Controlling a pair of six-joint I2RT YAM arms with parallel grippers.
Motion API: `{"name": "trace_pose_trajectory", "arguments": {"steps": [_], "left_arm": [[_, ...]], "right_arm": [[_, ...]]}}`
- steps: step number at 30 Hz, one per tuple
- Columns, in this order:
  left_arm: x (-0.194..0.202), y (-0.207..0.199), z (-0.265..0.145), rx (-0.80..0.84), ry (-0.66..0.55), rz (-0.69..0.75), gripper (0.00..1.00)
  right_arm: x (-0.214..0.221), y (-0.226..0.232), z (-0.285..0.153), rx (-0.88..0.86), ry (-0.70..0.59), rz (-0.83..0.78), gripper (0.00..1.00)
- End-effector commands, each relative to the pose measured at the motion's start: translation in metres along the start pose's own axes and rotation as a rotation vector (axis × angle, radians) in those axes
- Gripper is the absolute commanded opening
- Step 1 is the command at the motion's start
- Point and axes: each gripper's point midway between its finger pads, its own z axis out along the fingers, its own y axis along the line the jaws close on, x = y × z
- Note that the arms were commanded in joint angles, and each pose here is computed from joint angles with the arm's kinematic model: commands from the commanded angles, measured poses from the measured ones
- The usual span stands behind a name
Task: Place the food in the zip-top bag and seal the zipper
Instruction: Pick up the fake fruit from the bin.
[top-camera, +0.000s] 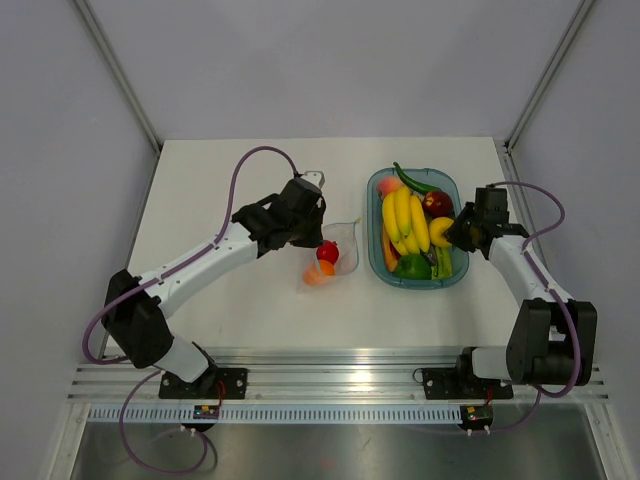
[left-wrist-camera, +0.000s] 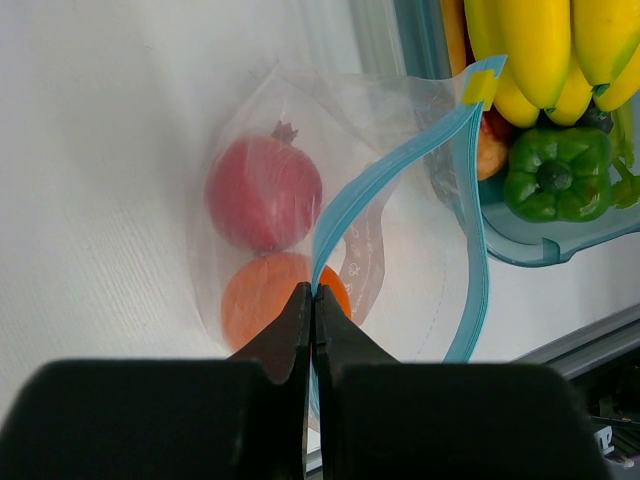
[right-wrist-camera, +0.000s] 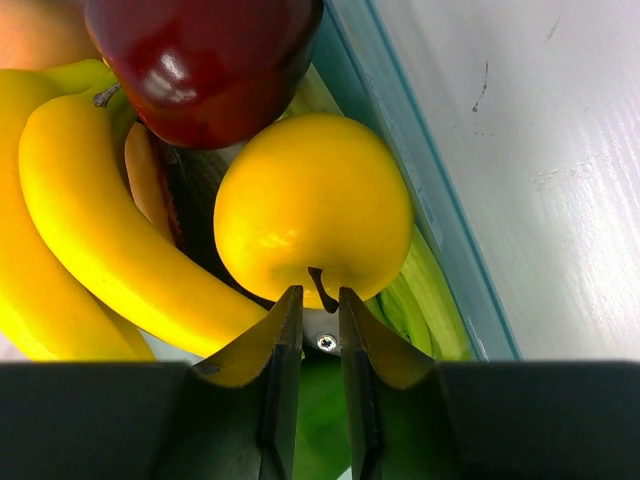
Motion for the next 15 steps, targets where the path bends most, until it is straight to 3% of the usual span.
{"name": "trace_pose_trajectory", "arguments": {"steps": [1,6,9,11,15], "left_arm": [[-0.0050,-0.0063,0.0032,0.034,-0.022,-0.018,0.00],[-0.0031,-0.0051,0.0030,0.032,-0.019,-0.017,0.00],[-0.0020,-0.0059,0.0034,0.036,-0.017,-0.018,0.00],[-0.0009,-0.0053,0.0034,0.034,-0.015,-0.019,0.00],[-0.0018,-0.0059,0.0019,0.040,-0.020,-0.017,0.00]], "right_arm": [[-0.0107,0.0041,-0.0011,-0.016,-0.034,-0.024,0.27],[-0.0114,-0.0034,-0.0006,0.023,-0.039,-0.032,0.26],[-0.0117,-0.0047,-0.0015,0.029,-0.044,-0.032,0.15],[-0.0102,-0.0057,-0.0020,0.032,-0.040,-0.031,0.02],[-0.0105,-0.0035,-0.0076,0.018,-0.049,-0.026,0.00]]}}
